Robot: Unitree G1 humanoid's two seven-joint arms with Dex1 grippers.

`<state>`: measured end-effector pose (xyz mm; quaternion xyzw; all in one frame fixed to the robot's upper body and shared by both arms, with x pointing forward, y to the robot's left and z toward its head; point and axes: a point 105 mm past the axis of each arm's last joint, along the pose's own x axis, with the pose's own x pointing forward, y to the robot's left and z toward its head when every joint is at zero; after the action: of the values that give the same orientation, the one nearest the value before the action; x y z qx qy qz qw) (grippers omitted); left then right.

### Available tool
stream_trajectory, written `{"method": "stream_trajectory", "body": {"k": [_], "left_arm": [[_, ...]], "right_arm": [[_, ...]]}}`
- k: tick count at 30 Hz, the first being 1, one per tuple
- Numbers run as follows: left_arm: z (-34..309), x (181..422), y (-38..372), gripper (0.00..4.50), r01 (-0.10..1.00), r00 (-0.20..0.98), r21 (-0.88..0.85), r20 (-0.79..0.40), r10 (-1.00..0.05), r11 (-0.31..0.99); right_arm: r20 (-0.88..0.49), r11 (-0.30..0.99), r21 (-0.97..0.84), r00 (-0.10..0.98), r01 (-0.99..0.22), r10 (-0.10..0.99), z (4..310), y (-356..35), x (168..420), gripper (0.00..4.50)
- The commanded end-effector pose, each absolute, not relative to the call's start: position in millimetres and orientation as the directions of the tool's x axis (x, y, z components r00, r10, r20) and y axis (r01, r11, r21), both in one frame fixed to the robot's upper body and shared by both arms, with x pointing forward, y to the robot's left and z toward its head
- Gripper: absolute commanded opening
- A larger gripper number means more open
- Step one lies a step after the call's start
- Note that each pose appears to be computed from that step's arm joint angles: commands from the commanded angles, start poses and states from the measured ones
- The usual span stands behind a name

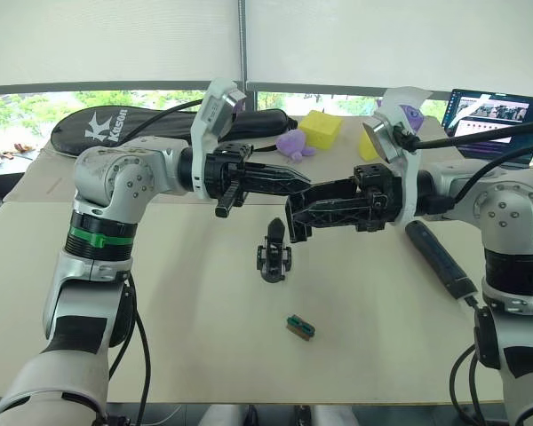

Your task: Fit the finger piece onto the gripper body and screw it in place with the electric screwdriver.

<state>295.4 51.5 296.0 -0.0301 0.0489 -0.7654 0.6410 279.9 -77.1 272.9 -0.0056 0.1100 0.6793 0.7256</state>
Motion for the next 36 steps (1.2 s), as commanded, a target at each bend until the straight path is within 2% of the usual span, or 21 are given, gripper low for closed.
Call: {"method": "stream_trajectory", "body": {"k": [1, 6, 7, 13, 17, 20, 25, 27, 28, 32, 36], "left_arm": [[306.1, 291.5, 52.5, 0.00, 0.981, -0.183, -0.067, 0.000, -0.983, -0.182], [307.3, 291.7, 51.8, 0.00, 0.981, -0.183, -0.061, 0.000, -0.983, -0.183], [307.3, 291.9, 51.5, 0.00, 0.982, -0.182, -0.059, -0.001, -0.983, -0.182], [305.7, 292.0, 51.6, 0.00, 0.983, -0.178, -0.054, -0.008, -0.984, -0.177], [299.2, 296.9, 54.4, 0.00, 0.988, -0.149, -0.037, -0.051, -0.987, -0.147], [292.8, 296.3, 62.0, 1.03, 0.987, -0.160, -0.004, -0.068, -0.985, -0.160], [280.4, 284.0, 90.2, 3.35, 0.977, -0.213, -0.025, -0.130, -0.968, -0.211], [263.7, 279.3, 106.0, 4.28, 0.976, -0.217, -0.025, -0.223, -0.950, -0.217], [252.3, 278.5, 114.3, 4.50, 0.978, -0.205, -0.020, -0.277, -0.939, -0.207], [208.3, 285.5, 142.1, 4.50, 0.990, -0.113, 0.028, -0.448, -0.887, -0.140], [166.9, 308.0, 157.0, 4.50, 0.990, 0.001, 0.120, -0.526, -0.851, -0.073]], "right_arm": [[-0.152, 0.054, 0.081, 0.042, -0.995, 0.987, 280.2, -72.5, 275.2, 2.96], [-0.136, 0.052, 0.079, 0.041, -0.996, 0.990, 284.0, -71.1, 276.2, 2.96], [-0.131, 0.053, 0.079, 0.043, -0.995, 0.990, 284.6, -71.0, 276.5, 2.40], [-0.118, 0.052, 0.081, 0.043, -0.995, 0.992, 285.8, -71.3, 276.2, 0.41], [-0.118, 0.050, 0.065, 0.042, -0.997, 0.992, 286.0, -70.9, 275.9, 0.33], [-0.119, 0.057, 0.034, 0.053, -0.998, 0.991, 283.8, -71.4, 277.1, 0.33], [-0.156, 0.077, -0.034, 0.081, -0.996, 0.984, 274.1, -73.3, 281.4, 0.33], [-0.169, 0.077, -0.052, 0.085, -0.996, 0.982, 270.5, -74.7, 281.9, 0.33], [-0.177, 0.077, -0.064, 0.088, -0.995, 0.980, 268.1, -75.8, 282.2, 0.33], [-0.228, 0.056, -0.132, 0.086, -0.990, 0.970, 251.8, -80.8, 279.7, 0.33], [-0.230, 0.027, -0.154, 0.063, -0.988, 0.971, 242.0, -79.2, 273.6, 0.33]]}}
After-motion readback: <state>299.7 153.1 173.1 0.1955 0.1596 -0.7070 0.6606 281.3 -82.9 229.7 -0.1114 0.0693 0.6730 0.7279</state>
